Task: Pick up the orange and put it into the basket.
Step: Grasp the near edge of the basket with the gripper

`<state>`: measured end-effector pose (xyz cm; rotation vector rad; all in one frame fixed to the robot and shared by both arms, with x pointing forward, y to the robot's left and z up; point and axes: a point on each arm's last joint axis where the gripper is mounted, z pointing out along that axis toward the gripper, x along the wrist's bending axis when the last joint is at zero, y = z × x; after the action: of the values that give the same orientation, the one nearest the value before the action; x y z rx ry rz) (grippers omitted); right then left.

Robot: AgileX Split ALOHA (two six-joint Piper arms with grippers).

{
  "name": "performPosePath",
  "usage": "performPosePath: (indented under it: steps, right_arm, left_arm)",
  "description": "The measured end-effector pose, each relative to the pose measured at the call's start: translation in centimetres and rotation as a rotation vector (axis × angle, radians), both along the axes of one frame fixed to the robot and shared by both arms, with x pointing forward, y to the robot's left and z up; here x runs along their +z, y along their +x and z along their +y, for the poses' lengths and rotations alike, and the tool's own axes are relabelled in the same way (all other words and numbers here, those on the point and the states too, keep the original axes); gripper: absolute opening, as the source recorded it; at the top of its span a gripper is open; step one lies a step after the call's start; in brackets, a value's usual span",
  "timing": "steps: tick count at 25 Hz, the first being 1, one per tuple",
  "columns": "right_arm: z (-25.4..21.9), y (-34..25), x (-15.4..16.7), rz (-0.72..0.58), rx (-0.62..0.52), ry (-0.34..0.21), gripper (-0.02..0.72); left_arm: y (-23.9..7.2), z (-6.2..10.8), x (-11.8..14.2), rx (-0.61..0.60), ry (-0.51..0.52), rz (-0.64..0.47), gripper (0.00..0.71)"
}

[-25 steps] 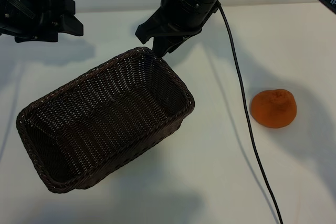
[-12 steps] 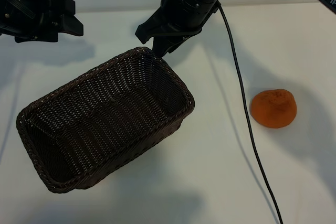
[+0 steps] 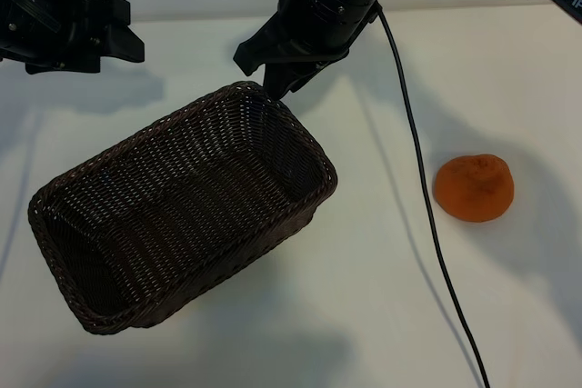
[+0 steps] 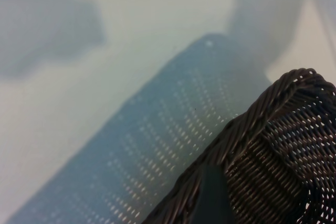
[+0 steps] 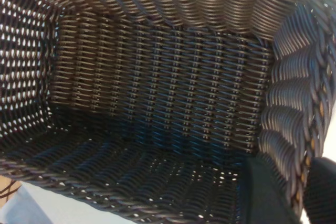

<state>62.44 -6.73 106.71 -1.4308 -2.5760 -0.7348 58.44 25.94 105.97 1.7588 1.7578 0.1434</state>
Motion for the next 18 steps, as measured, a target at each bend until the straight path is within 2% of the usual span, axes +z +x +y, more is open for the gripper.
performPosePath:
  steps: [14,18]
  right_arm:
    - [0.06,-0.03,0.03,0.004,0.0,0.007,0.243]
    - [0.06,-0.03,0.03,0.004,0.0,0.007,0.281]
  left_arm:
    - [-0.1,0.03,-0.08,-0.004,0.007,0.012,0.588]
    - [0.0,0.02,-0.01,-0.004,0.005,-0.002,0.588]
